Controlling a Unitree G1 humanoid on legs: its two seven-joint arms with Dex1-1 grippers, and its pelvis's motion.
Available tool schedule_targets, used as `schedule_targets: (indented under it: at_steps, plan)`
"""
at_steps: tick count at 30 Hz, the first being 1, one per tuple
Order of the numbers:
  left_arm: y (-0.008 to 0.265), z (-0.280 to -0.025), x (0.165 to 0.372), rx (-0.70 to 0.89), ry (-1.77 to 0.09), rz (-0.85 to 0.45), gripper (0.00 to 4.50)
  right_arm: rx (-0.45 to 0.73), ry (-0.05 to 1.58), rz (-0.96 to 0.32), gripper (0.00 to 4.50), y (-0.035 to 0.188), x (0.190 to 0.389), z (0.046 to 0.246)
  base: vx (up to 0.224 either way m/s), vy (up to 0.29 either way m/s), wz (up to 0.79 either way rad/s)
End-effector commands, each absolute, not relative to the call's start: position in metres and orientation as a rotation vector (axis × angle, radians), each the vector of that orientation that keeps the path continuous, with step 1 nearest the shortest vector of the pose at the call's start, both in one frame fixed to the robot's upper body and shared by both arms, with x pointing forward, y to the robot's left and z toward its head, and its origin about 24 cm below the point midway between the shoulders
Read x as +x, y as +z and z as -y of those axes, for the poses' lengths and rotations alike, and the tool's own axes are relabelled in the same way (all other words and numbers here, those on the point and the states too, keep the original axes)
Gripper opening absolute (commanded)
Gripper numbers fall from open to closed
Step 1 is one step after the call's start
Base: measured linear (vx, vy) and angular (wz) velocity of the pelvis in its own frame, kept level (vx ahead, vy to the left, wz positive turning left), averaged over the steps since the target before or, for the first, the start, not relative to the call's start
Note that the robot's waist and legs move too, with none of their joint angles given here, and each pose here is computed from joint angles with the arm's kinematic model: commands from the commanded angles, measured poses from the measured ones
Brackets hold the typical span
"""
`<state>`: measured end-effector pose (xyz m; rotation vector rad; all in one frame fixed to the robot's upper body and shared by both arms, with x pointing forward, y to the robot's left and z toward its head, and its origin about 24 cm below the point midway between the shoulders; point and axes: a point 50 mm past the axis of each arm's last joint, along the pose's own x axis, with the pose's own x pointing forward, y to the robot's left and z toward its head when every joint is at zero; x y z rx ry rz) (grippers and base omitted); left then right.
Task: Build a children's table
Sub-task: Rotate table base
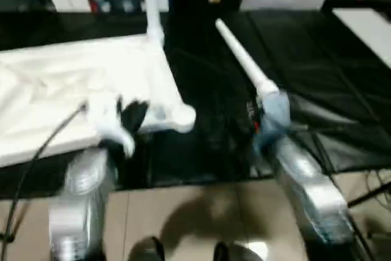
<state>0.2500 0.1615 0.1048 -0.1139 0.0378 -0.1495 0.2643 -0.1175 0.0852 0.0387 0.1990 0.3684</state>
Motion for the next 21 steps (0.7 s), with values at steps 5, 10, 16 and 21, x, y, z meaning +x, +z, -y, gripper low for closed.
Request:
schedule_targets:
  at_steps: [5, 10, 16, 21]
  plan:
    - [0.105, -0.155, 0.239, -0.056, -0.086, -0.069, 1.05, 0.067, 0.349, -0.212, 4.50, 0.092, 0.255, 0.121, 0.000, 0.000, 0.00]
    - [0.098, -0.152, 0.228, 0.042, -0.056, -0.114, 1.05, 0.102, 0.319, -0.256, 4.50, 0.091, 0.251, 0.127, 0.010, -0.056, 0.38]
    - [0.097, -0.152, 0.218, -0.018, -0.056, -0.131, 1.05, 0.091, 0.352, -0.266, 4.50, 0.087, 0.246, 0.127, 0.034, -0.054, -0.01]
    - [0.097, -0.155, 0.213, 0.000, -0.054, -0.140, 1.05, 0.120, 0.345, -0.256, 4.50, 0.089, 0.242, 0.126, 0.021, 0.019, -0.02]
